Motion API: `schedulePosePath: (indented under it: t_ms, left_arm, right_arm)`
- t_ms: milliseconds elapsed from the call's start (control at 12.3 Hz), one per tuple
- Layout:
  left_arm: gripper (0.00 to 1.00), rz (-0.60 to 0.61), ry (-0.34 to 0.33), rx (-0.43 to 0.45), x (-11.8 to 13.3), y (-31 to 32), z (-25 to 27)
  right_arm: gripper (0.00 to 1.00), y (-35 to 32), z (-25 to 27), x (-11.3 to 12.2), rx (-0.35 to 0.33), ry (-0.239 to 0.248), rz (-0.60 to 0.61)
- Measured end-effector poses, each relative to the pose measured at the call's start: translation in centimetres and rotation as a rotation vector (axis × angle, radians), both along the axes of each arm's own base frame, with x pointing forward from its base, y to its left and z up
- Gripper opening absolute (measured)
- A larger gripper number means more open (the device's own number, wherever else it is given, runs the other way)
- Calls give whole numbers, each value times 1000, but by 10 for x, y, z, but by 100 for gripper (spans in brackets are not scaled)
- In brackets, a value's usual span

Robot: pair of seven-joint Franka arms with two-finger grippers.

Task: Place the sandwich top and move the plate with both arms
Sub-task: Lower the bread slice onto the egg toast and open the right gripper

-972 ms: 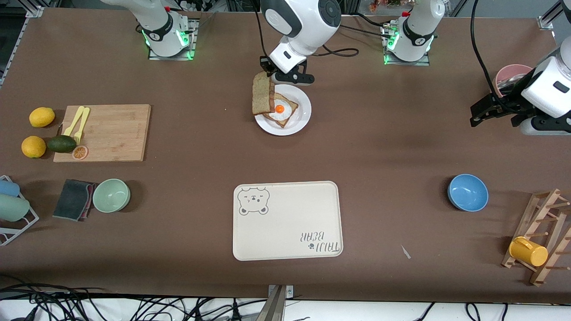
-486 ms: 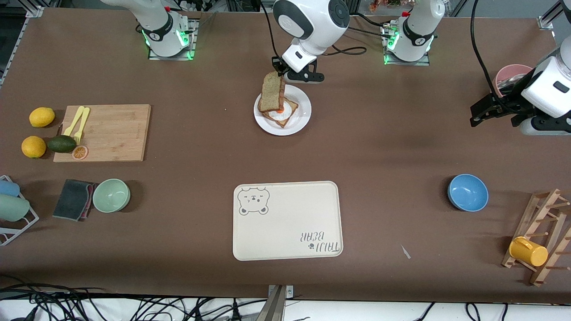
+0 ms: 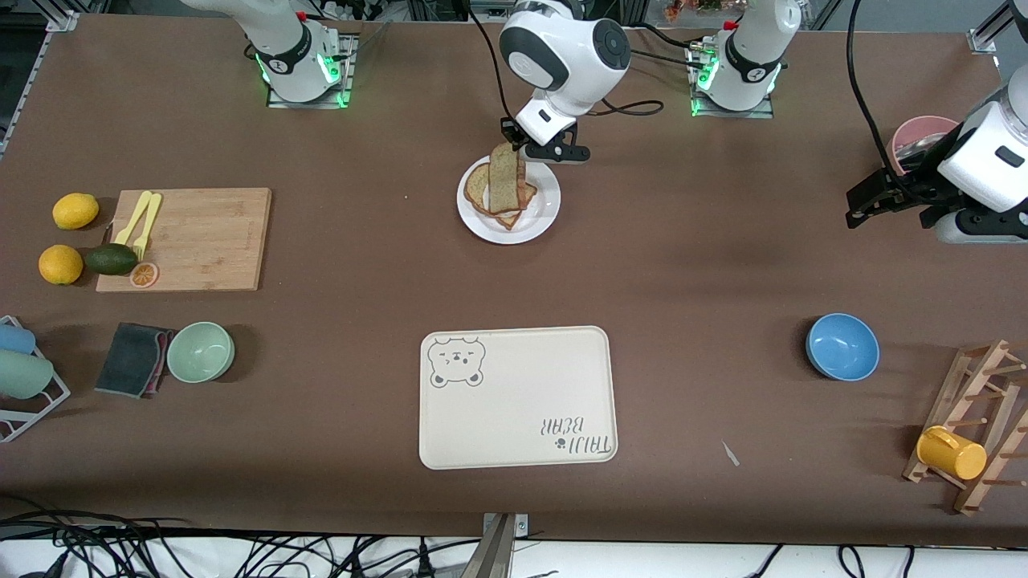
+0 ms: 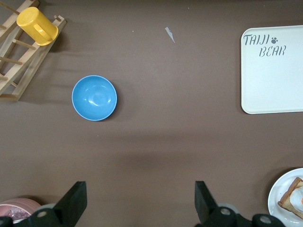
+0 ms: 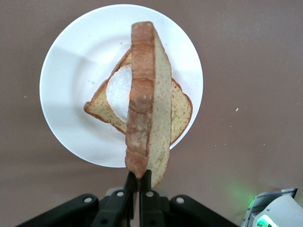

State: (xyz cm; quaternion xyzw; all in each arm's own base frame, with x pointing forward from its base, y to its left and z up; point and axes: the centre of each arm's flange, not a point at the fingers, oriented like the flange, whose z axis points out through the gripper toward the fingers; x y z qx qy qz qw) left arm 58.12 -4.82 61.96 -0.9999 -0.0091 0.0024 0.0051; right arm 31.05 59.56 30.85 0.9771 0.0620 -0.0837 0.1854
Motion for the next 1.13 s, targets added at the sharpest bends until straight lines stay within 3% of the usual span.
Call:
schedulePosePath:
  t_ms: [567, 1134]
  left_arm:
    - [100, 0, 0, 0, 0, 0, 0]
    - [100, -2, 0, 0, 0, -1, 0]
  right_arm:
    - [6, -1, -3, 1, -23, -46, -90]
    - [6, -3, -3, -7, -78, -67, -60]
